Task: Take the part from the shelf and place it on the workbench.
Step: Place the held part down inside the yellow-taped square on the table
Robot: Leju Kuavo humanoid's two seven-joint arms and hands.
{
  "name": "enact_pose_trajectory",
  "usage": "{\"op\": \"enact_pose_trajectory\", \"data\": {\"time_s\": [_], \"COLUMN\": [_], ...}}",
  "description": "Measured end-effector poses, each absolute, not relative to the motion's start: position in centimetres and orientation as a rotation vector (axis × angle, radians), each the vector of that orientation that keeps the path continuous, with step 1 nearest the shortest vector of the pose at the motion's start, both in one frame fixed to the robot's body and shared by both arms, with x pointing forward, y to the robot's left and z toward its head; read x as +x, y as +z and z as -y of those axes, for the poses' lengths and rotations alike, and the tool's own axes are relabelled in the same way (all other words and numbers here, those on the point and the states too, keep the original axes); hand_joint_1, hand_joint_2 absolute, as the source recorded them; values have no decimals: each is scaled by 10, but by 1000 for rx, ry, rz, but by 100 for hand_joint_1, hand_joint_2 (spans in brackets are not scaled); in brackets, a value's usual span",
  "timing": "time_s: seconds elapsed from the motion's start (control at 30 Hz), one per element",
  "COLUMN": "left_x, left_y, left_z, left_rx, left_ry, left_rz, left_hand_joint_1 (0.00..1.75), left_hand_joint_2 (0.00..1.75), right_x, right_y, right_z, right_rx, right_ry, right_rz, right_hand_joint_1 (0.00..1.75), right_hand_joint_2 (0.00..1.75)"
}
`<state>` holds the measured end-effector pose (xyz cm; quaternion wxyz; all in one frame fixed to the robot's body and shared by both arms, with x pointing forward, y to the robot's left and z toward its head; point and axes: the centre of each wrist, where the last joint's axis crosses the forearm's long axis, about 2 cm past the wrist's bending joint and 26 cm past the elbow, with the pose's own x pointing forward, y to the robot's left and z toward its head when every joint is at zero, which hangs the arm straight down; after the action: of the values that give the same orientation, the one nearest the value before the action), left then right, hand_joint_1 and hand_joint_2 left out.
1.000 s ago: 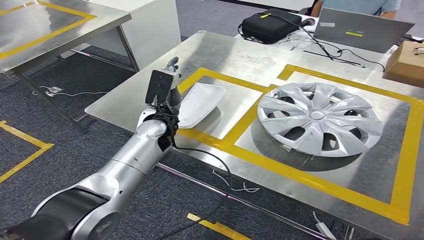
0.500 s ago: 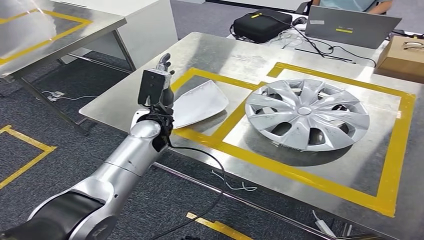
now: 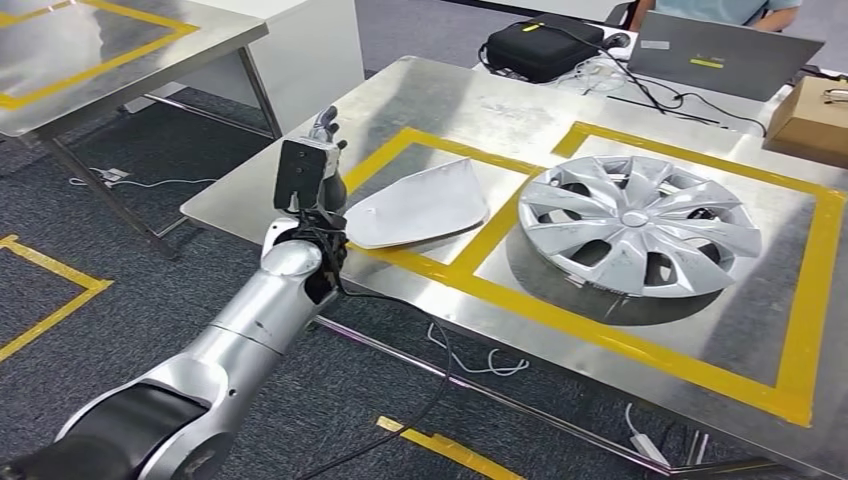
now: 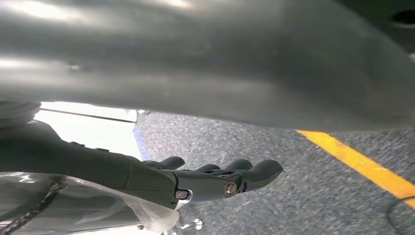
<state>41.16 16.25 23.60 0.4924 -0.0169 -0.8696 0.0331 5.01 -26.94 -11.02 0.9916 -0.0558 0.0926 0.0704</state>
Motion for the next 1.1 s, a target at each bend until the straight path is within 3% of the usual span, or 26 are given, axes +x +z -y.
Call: {"op": "enact_pose_trajectory", "data": {"time_s": [1.1], "left_x": [408], "left_y": [235], "left_z": [-161], "left_rx": [-42], "left_ry": [69], "left_rz": [2122], "left_hand_joint_1": [0], "left_hand_joint_2": [0], "right_x": [51], "right_y": [-110], "right_z": [269], "right_rx": [-115], "right_ry": [136], "right_rz": [-198], "right_hand_joint_1": [0], "right_hand_joint_2": [0]}}
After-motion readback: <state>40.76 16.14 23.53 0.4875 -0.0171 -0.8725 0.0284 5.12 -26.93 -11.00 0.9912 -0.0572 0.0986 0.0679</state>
